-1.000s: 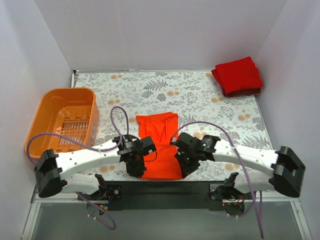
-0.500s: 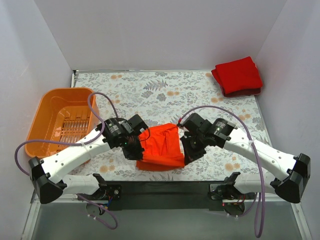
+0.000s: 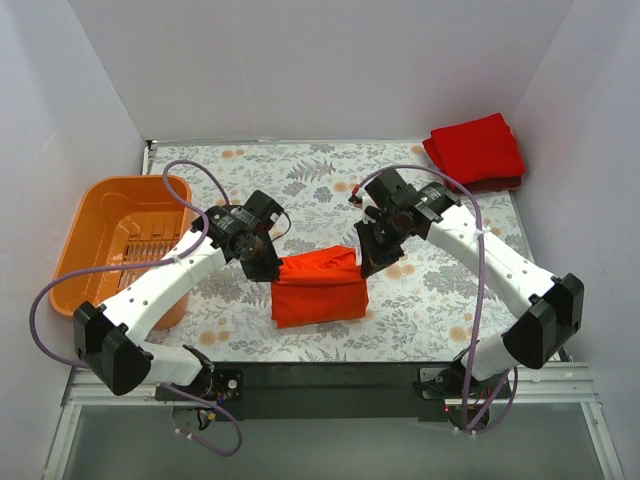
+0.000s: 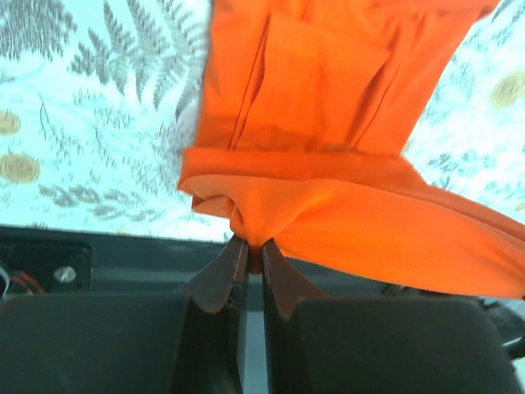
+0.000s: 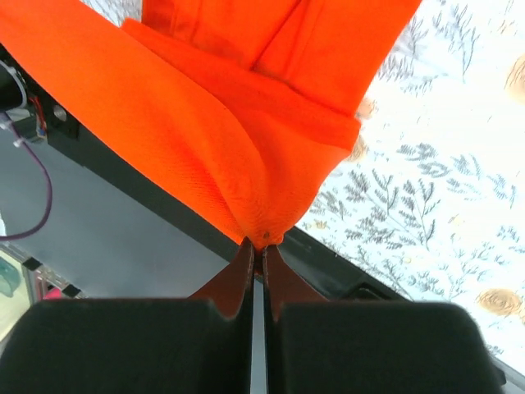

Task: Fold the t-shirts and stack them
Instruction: Fold the tshirt

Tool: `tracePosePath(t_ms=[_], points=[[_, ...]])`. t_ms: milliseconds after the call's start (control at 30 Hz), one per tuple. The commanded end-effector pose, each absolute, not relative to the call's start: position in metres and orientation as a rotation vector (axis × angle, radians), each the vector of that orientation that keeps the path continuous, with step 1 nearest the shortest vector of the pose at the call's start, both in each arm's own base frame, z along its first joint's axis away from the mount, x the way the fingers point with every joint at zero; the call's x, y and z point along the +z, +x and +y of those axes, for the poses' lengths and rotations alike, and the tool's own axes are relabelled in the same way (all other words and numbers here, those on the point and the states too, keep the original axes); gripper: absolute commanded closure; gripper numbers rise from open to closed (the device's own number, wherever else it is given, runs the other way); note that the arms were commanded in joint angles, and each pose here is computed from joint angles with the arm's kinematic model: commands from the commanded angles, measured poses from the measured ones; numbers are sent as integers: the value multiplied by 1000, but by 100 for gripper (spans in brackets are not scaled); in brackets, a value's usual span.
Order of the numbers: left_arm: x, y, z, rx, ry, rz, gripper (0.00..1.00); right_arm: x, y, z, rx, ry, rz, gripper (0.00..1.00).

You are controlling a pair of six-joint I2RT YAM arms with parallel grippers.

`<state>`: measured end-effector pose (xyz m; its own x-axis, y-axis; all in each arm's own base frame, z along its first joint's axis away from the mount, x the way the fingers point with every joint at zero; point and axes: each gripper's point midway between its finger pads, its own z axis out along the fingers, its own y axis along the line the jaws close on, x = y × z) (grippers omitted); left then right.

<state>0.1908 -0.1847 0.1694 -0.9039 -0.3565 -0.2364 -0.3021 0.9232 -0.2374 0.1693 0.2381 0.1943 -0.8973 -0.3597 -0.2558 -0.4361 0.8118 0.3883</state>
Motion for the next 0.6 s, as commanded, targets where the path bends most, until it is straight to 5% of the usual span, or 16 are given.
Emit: tracePosePath(t_ms=[0,567], points=[[173,221,-178,-302,-450,2750,100,204,192,236,673,-674,2790,99],[92,287,-153,-182,-568,2785,100,113,298,239,515,-670,2852,99]])
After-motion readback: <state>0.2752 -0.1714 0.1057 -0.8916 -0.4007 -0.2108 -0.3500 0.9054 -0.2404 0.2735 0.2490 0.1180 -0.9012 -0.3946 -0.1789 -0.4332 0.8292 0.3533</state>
